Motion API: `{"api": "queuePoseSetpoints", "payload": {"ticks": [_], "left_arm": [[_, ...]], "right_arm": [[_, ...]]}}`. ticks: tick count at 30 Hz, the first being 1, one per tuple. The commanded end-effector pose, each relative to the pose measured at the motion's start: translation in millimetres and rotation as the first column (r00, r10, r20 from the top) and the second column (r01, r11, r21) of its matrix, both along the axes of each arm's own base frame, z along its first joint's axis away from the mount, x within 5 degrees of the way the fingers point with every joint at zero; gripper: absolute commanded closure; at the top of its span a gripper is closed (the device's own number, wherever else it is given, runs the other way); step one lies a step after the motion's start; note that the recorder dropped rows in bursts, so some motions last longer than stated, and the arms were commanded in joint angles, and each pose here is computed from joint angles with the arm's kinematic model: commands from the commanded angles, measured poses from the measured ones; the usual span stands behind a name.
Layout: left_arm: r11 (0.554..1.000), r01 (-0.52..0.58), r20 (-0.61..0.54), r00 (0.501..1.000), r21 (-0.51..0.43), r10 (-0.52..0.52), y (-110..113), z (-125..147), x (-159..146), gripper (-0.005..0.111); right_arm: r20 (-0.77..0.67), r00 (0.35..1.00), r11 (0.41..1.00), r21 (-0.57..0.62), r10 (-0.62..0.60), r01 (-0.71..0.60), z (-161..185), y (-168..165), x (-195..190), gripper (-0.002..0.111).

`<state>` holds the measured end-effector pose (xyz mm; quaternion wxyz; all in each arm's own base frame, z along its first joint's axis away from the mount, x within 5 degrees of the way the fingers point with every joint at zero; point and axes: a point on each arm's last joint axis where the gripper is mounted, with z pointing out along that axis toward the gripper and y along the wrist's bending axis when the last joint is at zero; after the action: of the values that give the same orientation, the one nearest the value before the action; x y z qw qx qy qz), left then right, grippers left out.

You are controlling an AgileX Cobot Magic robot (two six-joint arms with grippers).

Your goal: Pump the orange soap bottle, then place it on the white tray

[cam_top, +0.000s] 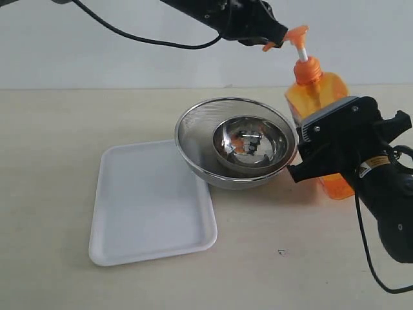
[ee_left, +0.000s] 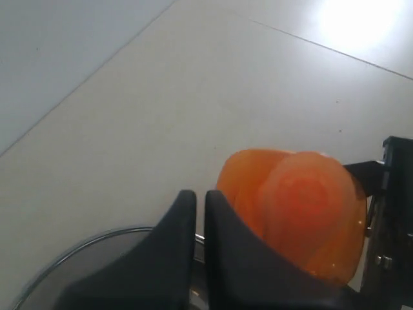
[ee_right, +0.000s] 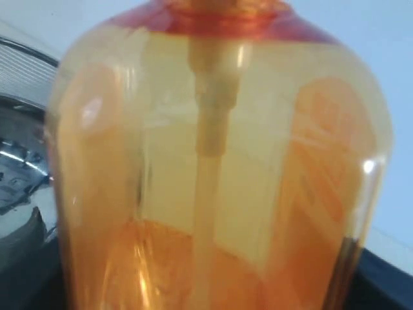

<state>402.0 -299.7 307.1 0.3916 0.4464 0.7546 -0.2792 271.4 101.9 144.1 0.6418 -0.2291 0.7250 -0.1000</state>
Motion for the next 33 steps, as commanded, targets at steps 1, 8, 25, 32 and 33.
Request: {"api": "queuePoseSetpoints", "payload": {"ticks": [1,8,25,32,33], "left_arm": [[1.000,-0.018,0.026,1.000,0.011,0.017,8.5,22.9,-7.3,0.102],[0.998,-0.054,0.047,0.997,-0.030,0.055,31.0,62.1,-17.6,0.102],[0.996,0.023,-0.076,0.997,-0.082,-0.030,10.2,43.3,-23.6,0.102],[0.992,0.003,-0.047,0.999,-0.124,-0.009,5.2,46.3,-22.1,0.102],[0.992,0.004,-0.041,0.999,-0.128,-0.009,2.0,46.1,-23.3,0.102]], "right_arm": [[0.140,0.990,1.000,0.010,-0.019,0.017,16.9,-0.7,3.7,0.108],[0.141,0.989,0.999,-0.017,-0.039,0.042,16.7,-3.0,3.9,0.108],[0.137,0.990,0.997,-0.068,-0.032,0.041,15.7,-3.1,3.9,0.108],[0.134,0.991,0.998,-0.059,-0.023,0.031,15.5,-2.1,3.8,0.108],[0.132,0.991,0.998,-0.059,-0.022,0.030,15.3,-2.0,3.8,0.108]]}}
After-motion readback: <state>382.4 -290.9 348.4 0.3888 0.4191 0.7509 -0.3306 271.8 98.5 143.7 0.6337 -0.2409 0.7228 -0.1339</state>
